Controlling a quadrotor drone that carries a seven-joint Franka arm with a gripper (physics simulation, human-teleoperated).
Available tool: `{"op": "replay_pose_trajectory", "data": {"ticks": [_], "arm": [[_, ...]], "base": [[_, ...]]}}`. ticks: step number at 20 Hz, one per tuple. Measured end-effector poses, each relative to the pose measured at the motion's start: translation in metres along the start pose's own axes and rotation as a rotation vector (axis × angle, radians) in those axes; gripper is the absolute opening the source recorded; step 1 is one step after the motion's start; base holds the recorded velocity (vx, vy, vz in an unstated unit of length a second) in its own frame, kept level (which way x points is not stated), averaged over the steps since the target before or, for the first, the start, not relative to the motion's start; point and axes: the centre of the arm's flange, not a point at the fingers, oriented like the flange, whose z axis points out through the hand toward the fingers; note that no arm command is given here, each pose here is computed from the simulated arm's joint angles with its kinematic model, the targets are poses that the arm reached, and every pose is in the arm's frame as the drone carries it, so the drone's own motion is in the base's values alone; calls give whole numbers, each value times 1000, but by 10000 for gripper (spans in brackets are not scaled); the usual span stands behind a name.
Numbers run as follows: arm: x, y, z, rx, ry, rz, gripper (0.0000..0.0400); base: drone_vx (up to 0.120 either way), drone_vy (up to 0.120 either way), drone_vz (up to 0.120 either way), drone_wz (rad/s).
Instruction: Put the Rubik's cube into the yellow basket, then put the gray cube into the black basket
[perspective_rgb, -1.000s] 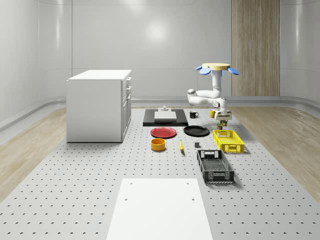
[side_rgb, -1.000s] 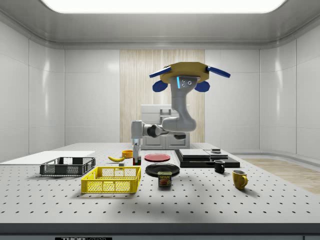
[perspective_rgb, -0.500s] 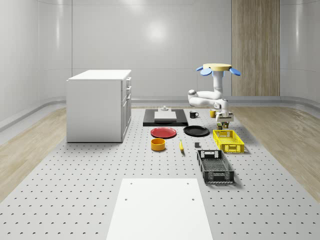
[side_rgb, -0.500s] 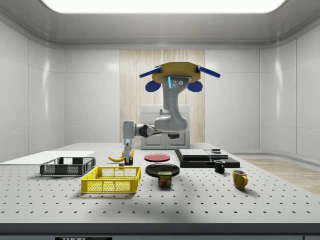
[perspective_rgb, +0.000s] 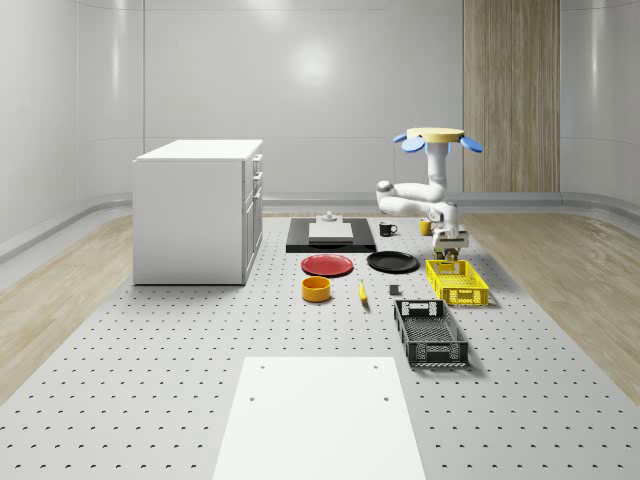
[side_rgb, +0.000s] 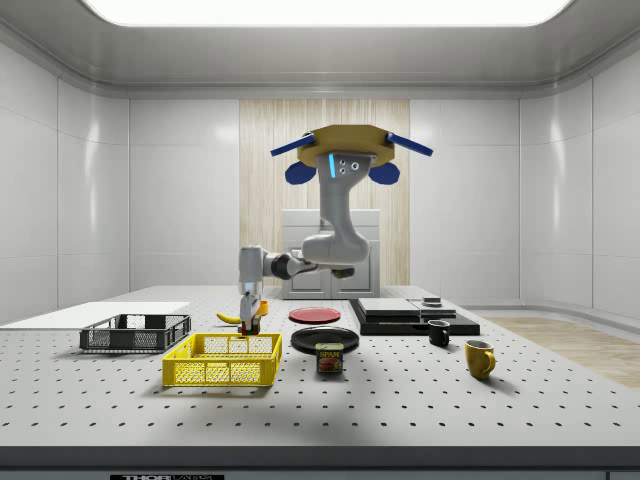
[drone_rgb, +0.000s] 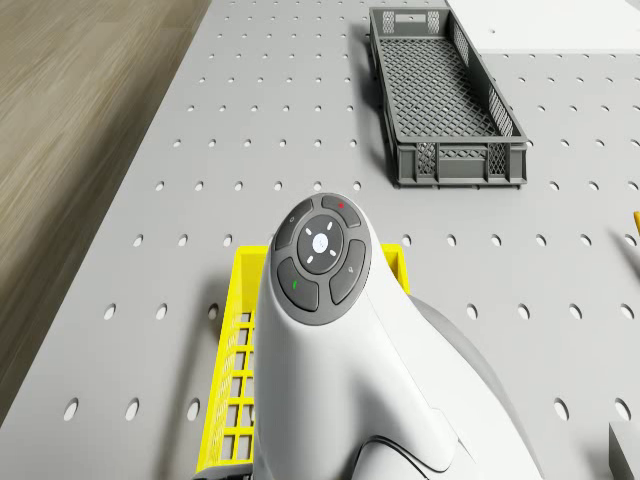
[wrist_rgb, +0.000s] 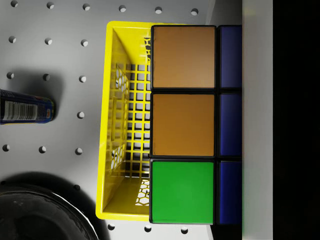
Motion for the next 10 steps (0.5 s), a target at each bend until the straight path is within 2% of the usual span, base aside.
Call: {"op": "replay_pose_trajectory", "data": {"ticks": [3, 10], "arm": [[0, 0, 12, 0, -1, 24, 286], [0, 0, 38, 0, -1, 25, 287]], "base": [[0, 0, -120, 0], [0, 0, -6, 0]]}}
